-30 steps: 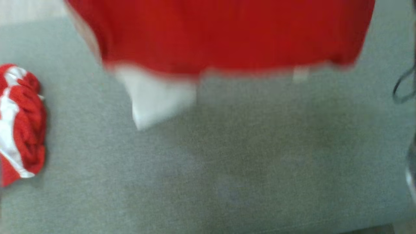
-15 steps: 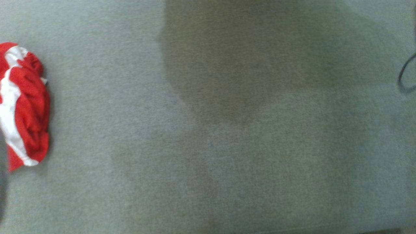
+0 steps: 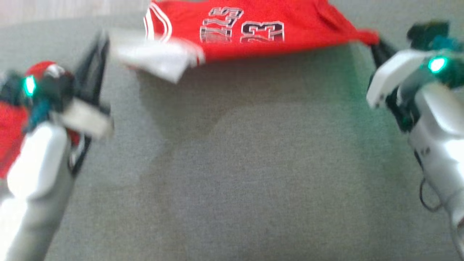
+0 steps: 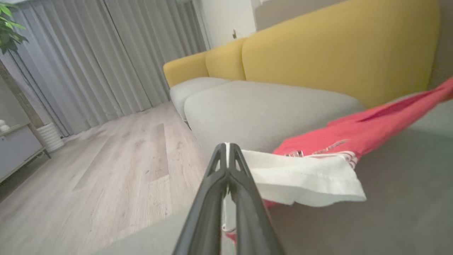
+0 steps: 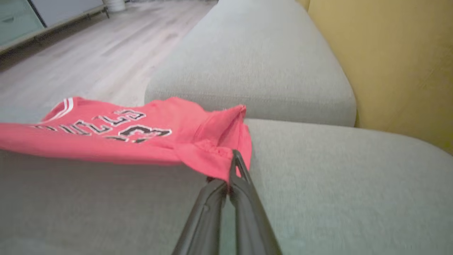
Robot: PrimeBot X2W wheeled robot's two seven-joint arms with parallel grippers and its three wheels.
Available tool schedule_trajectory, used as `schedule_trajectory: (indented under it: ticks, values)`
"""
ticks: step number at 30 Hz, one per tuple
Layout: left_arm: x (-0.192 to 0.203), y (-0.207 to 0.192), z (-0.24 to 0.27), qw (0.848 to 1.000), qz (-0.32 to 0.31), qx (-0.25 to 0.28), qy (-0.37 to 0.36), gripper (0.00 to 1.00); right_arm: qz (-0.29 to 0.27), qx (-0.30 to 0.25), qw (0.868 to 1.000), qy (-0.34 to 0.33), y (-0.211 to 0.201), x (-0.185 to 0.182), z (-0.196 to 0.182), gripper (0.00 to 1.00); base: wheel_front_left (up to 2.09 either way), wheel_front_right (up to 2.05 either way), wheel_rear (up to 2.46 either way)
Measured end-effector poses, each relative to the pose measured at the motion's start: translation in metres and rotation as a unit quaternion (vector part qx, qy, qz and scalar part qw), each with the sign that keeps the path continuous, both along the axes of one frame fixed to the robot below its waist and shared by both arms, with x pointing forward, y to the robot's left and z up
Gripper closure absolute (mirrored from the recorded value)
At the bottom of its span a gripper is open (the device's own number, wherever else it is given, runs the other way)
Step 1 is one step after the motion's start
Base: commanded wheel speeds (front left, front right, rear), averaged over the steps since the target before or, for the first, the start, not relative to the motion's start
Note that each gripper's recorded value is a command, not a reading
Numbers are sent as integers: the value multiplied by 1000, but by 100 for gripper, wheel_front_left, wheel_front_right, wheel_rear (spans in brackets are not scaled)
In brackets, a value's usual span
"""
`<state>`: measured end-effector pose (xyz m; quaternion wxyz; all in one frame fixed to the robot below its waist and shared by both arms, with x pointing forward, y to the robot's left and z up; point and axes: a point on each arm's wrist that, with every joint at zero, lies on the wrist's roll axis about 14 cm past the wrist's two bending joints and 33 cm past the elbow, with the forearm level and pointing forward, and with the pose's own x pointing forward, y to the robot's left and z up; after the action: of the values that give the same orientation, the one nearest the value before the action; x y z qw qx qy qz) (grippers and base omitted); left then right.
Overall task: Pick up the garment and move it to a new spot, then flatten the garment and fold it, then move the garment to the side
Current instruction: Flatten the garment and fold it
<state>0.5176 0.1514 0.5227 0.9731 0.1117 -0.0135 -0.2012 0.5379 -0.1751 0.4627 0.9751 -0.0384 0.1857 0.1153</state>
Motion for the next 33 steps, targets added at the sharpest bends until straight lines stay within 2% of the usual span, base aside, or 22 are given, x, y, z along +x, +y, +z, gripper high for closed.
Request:
schedule_trajectory:
  ticks: [7,12,21,30,31,33]
  values:
    - [-83,2,-60,994,-31,19,100,100,36,-42,994,96,-14,-64,-33,100,0,0,0]
    - [-119,-10,-62,991,-62,25,119,100,37,-53,987,148,-35,-106,-45,100,0,0,0]
    - [-175,-25,-62,982,-97,15,162,100,30,-48,980,190,-58,-153,-46,100,0,0,0]
    - [-220,-38,-63,965,-136,10,224,100,41,-38,966,251,-61,-195,-58,100,0,0,0]
    - [-232,-40,-67,958,-145,10,246,100,42,-36,962,269,-64,-204,-60,100,0,0,0]
    - [-237,-42,-66,955,-149,4,256,100,42,-33,959,278,-67,-210,-60,100,0,0,0]
